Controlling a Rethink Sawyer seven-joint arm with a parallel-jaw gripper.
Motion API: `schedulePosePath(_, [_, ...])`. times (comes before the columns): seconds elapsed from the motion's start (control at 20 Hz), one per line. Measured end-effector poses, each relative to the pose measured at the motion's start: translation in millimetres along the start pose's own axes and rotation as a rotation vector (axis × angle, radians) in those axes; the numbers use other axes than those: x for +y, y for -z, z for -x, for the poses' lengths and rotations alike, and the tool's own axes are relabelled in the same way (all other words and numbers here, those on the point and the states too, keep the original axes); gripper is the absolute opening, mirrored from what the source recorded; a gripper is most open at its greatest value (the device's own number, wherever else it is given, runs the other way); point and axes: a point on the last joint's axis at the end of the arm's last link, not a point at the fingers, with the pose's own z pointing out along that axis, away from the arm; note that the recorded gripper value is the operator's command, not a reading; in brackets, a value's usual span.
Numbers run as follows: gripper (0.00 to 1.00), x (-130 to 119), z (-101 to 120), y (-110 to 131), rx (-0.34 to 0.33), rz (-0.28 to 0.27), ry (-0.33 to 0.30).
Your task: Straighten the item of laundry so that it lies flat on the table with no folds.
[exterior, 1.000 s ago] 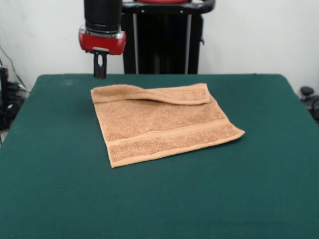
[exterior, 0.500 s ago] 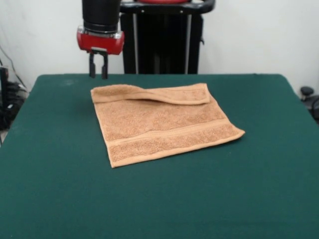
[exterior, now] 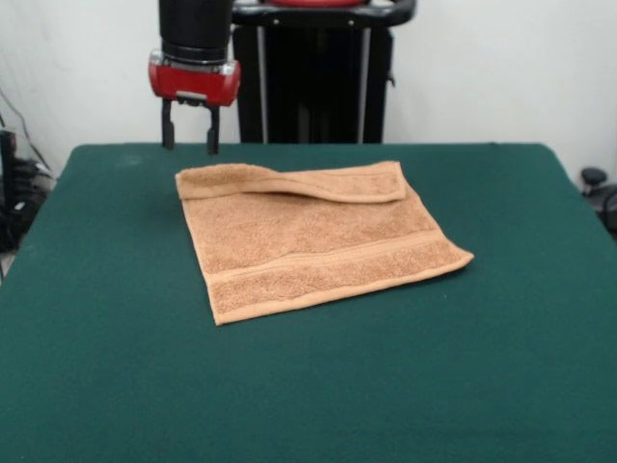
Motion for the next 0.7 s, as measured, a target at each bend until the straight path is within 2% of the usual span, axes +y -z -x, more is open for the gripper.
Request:
schedulePosePath(0.35, [1.0,3,1,0,0.0,0.001,0.007])
schedulePosePath(0.7, [1.0,25,1,-3,0.008,0.015,0.048])
